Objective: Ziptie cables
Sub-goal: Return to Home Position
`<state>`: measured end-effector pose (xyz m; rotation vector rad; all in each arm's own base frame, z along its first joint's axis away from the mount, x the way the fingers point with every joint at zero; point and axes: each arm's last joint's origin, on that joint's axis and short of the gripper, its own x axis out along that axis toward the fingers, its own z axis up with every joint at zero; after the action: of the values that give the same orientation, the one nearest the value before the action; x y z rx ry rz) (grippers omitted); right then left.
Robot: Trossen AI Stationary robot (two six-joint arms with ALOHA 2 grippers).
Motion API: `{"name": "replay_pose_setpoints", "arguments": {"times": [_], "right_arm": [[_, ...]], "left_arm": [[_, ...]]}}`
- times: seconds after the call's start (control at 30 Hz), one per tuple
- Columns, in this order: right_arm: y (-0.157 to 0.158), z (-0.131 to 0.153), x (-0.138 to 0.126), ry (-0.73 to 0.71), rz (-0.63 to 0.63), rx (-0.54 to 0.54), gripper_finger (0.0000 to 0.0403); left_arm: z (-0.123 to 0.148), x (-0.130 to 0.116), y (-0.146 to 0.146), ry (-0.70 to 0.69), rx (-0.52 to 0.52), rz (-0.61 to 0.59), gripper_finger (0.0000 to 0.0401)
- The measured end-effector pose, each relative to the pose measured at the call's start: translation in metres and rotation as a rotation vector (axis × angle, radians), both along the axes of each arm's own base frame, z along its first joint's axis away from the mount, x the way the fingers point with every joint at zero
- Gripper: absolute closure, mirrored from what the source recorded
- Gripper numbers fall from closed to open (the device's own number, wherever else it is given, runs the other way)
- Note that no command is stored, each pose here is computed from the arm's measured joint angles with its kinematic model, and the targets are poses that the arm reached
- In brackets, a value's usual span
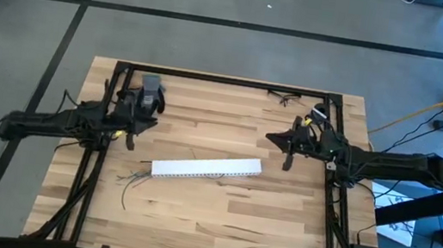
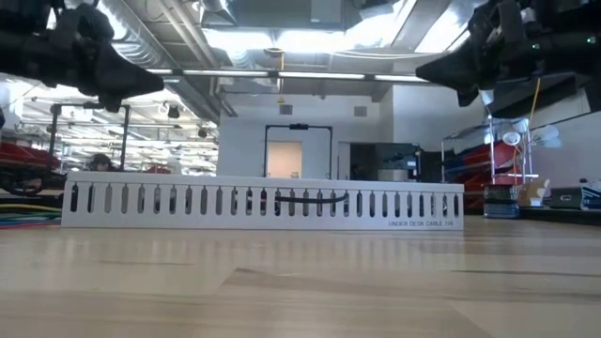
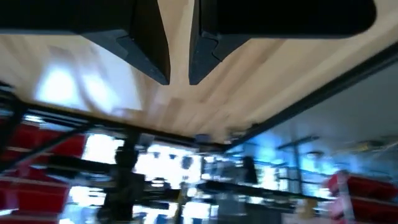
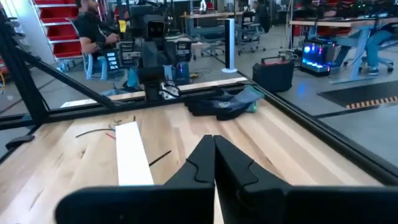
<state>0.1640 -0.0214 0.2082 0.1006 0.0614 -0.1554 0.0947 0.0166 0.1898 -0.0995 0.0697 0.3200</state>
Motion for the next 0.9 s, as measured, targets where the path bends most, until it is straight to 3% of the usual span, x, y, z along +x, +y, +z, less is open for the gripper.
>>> {"name": "replay_pose_setpoints", "arguments": {"times": [0.2, 0.27, 0.4, 0.6, 0.9], "right_arm": [[0.002, 0.002, -0.004, -0.003, 0.051, 0.015, 0.0402], [0.003, 0.003, -0.004, -0.012, 0.064, 0.015, 0.0402], [0.003, -0.003, -0.007, -0.037, 0.061, 0.028, 0.0402], [0.005, -0.041, -0.024, -0.119, 0.048, 0.103, 0.0402], [0.004, -0.043, -0.028, -0.078, 0.008, 0.068, 0.0402]], "left_arm": [[-0.006, -0.006, -0.009, -0.008, -0.049, -0.277, 0.0347], [-0.008, -0.006, -0.010, 0.003, -0.062, -0.307, 0.0347], [-0.009, -0.006, -0.010, 0.015, -0.061, -0.261, 0.0347], [-0.012, -0.005, -0.006, 0.009, -0.041, -0.152, 0.0347], [-0.017, -0.003, -0.006, -0.005, -0.044, -0.143, 0.0347]]}}
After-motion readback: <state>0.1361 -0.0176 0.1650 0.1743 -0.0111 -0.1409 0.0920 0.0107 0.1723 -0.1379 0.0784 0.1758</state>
